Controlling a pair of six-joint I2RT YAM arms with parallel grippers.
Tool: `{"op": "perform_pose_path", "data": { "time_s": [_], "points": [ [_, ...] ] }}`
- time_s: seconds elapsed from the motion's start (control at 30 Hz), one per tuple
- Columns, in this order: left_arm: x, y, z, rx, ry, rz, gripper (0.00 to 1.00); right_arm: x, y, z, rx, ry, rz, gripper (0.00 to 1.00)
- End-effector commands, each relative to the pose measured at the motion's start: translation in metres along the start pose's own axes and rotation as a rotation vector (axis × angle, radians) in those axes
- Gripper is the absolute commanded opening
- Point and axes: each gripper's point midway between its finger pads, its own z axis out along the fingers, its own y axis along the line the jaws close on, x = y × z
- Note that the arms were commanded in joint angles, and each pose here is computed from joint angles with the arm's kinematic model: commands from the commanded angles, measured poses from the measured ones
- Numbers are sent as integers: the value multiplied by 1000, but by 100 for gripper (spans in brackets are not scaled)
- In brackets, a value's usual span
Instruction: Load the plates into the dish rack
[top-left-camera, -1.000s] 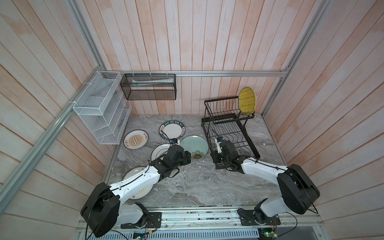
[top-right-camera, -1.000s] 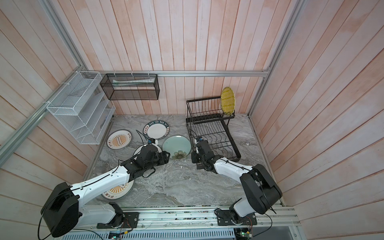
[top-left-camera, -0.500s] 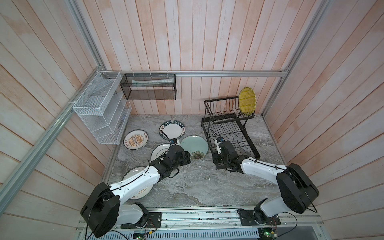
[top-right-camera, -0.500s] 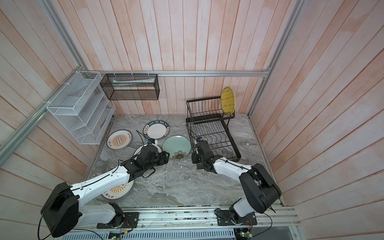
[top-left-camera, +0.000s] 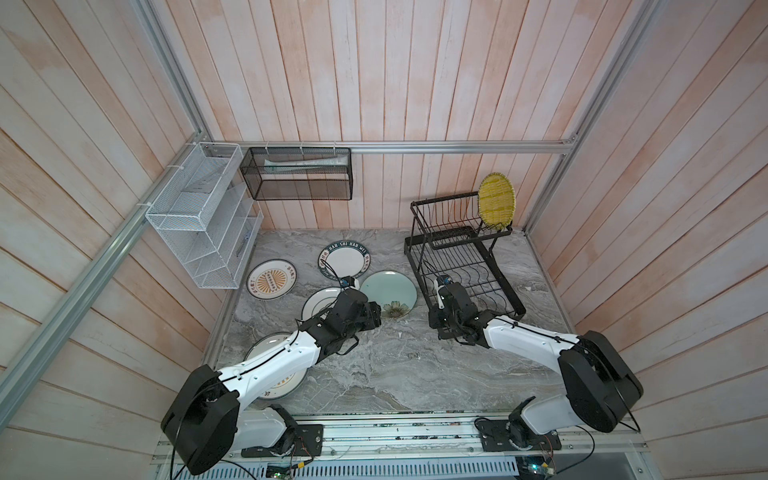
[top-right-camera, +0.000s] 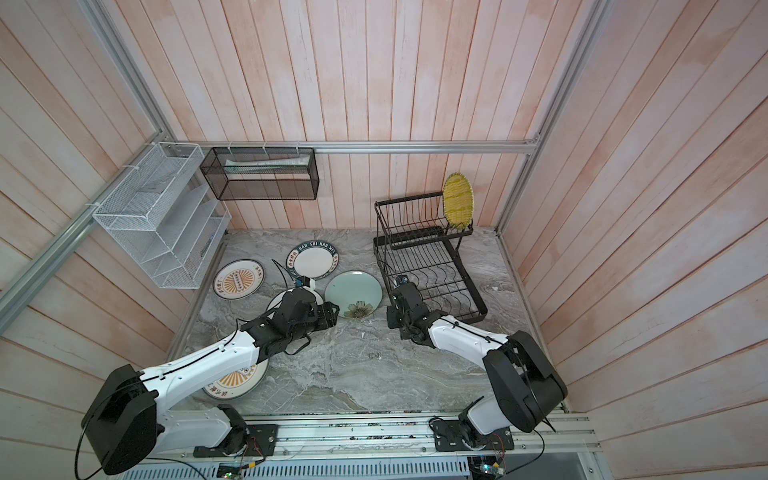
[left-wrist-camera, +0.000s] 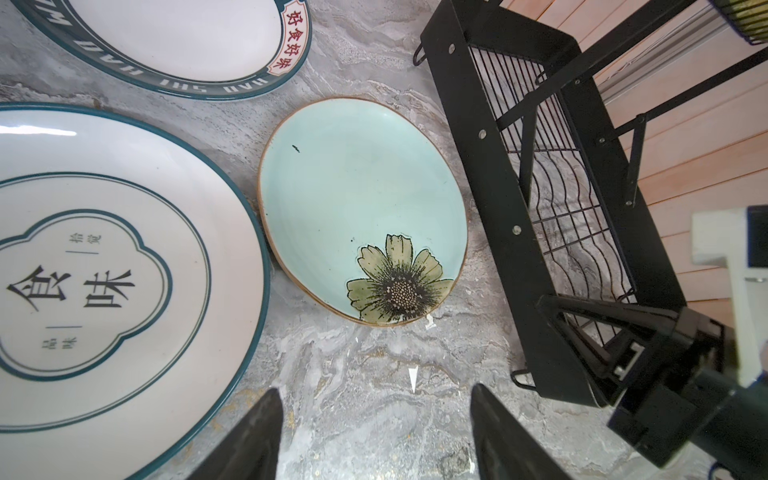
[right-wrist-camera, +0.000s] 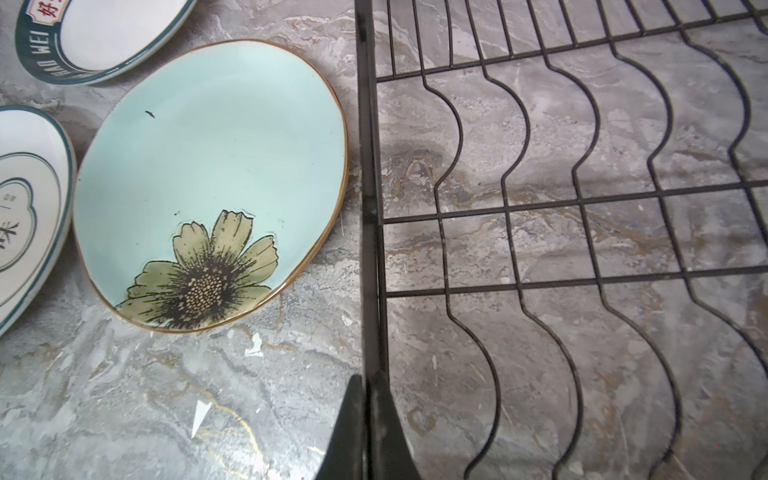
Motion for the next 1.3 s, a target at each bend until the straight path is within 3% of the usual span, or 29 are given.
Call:
{"op": "perform_pose_path", "data": {
  "time_s": [0.0,0.63,0.7,0.93,1.1,1.27],
  "points": [
    [-13,-12,-7,29,-31,-2,72,4,-31,-6,103,2,54,2],
    [-14,-15,1,26,-22,19,72,34,-45,-23,90,39,124,1],
    [-12,-15,3,28,-17,16,72,31,-44,-23,92,31,123,4],
    [-11,-14,4,26,-12,16,72,13,-39,-29,77,-8,105,34],
    [-13,-18,2,54,-27,19,72,-3,-32,-39,58,-39,107,37],
    [-15,-1,-1,-31,-47,-6,72,-24,-20,-59,-3,-120,159,39]
  ]
}}
